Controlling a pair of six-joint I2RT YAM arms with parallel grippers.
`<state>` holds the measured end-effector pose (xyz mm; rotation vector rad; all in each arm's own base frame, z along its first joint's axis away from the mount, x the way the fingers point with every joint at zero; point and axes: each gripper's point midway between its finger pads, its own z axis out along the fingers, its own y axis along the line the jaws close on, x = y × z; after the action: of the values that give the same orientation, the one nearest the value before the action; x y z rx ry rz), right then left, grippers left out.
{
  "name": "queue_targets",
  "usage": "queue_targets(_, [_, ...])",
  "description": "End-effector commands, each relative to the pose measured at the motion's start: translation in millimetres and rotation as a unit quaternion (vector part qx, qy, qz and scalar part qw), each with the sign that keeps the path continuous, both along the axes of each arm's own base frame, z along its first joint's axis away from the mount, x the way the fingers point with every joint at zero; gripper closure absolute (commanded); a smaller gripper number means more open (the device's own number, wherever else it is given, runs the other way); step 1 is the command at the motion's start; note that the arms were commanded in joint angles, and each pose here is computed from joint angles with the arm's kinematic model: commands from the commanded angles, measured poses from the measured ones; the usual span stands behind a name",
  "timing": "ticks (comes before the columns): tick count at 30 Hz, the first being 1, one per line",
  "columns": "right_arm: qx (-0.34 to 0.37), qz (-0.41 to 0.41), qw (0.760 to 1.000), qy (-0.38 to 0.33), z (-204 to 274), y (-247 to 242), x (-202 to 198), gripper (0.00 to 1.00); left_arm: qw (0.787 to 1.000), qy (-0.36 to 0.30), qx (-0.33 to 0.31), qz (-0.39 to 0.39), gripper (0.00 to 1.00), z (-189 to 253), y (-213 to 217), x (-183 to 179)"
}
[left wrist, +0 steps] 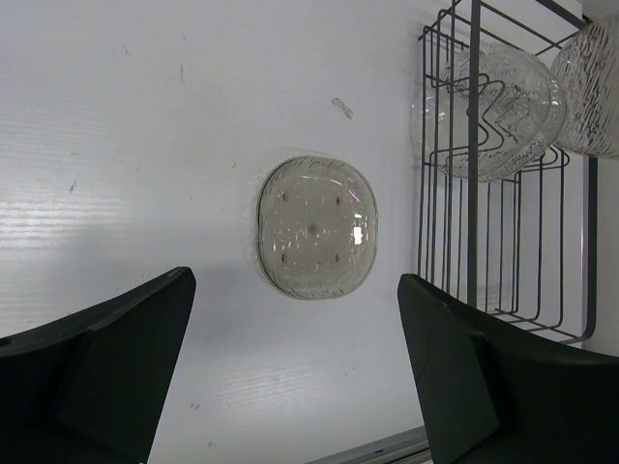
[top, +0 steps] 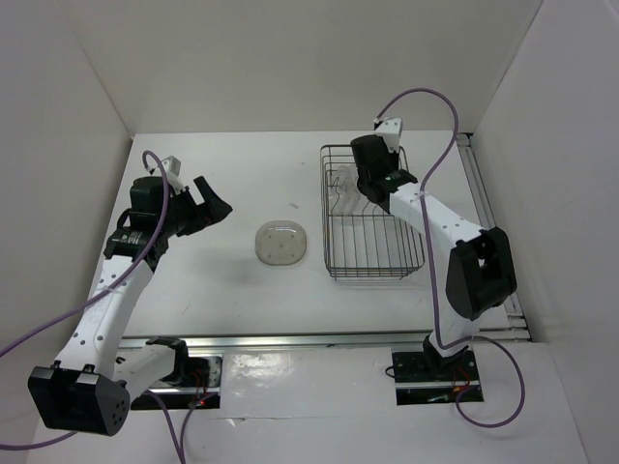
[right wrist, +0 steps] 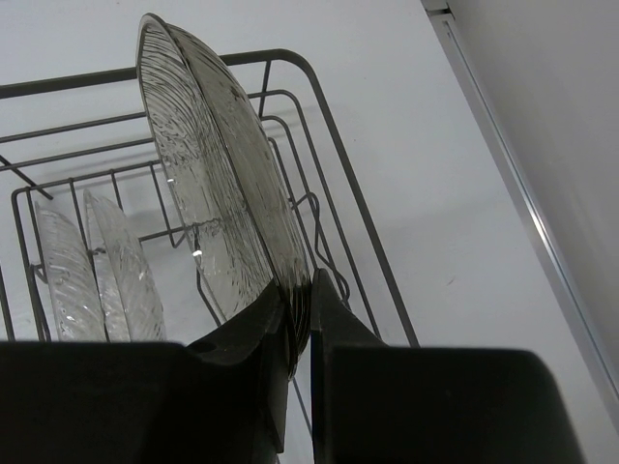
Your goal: Load the plates into the dish rack
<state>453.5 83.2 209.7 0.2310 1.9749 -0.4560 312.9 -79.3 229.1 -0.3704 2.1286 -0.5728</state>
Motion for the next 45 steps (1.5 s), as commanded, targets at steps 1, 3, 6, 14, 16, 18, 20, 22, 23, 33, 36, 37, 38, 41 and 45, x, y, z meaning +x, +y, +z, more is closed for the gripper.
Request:
queue_targets(1, [0.006, -0.022, 0.999, -0.032, 19.5, -5.4, 1.3, 1.00, 1.000, -0.027, -0.005, 0.003, 0.00, 19.7, 0.9, 4.1])
queue_targets(3, [0.005, -0.022, 0.999, -0.030, 15.4, -5.7, 0.5, 1.00, 1.000, -0.022, -0.005, 0.003, 0.00, 16.9, 0.8, 5.3])
queue_targets(6, [0.005, -0.022, 0.999, -0.030, 15.3, -5.7, 0.5, 1.00, 1.000, -0.022, -0.005, 0.003, 0.00, 16.9, 0.8, 5.4])
queue_targets(14, [0.000, -0.040, 0.999, -0.026, 11.1, -21.2, 0.4, 1.00, 1.000, -0.022, -0.007, -0.001, 0.00, 17.2, -0.7, 4.8])
queue_targets(16, [0.001, -0.035, 0.999, -0.020, 6.4, -18.9, 1.9, 1.00, 1.000, -0.022, -0.007, -0.001, 0.00, 17.2, -0.7, 4.8])
queue_targets(18, [0.003, -0.036, 0.999, -0.019, 5.8, -21.7, 2.9, 1.00, 1.000, -0.022, -0.007, -0.001, 0.00, 17.2, -0.7, 4.8])
queue_targets(20, [-0.004, -0.035, 0.999, -0.004, -4.9, -22.6, 0.8, 1.00, 1.000, -0.022, -0.007, -0.001, 0.00, 17.2, -0.7, 4.8])
queue_targets(22, [0.001, -0.027, 1.000, -0.002, -8.6, -19.6, 1.5, 1.00, 1.000, -0.027, -0.008, -0.001, 0.00, 20.0, -0.6, 3.6])
queue_targets(23, [0.005, -0.029, 1.000, -0.004, -8.7, -19.3, 1.6, 1.00, 1.000, -0.027, -0.008, -0.001, 0.00, 20.0, -0.6, 3.6])
queue_targets(33, [0.014, -0.012, 1.000, 0.014, -27.5, -12.1, 2.7, 0.91, 1.000, -0.027, -0.008, -0.001, 0.00, 20.0, -0.6, 3.6])
queue_targets(36, [0.014, -0.009, 1.000, 0.020, -35.0, -11.7, 0.6, 0.76, 1.000, -0.019, -0.003, -0.003, 0.00, 15.2, -0.3, 3.4])
queue_targets(37, [0.014, -0.009, 1.000, 0.020, -35.0, -11.7, 0.6, 0.68, 1.000, -0.014, -0.003, -0.003, 0.00, 12.0, -0.4, 4.8])
queue_targets(38, [0.014, -0.009, 1.000, 0.020, -35.0, -11.7, 0.6, 0.63, 1.000, -0.007, -0.003, -0.003, 0.00, 9.6, -0.3, 3.0])
queue_targets(41, [0.014, -0.009, 1.000, 0.020, -35.0, -11.7, 0.6, 0.36, 1.000, -0.009, 0.001, -0.006, 0.00, 9.4, 0.1, 2.9])
queue_targets(45, [0.010, -0.012, 1.000, 0.024, -35.7, -13.7, -1.0, 0.20, 1.000, -0.004, 0.004, -0.002, 0.00, 7.4, 1.7, 2.1])
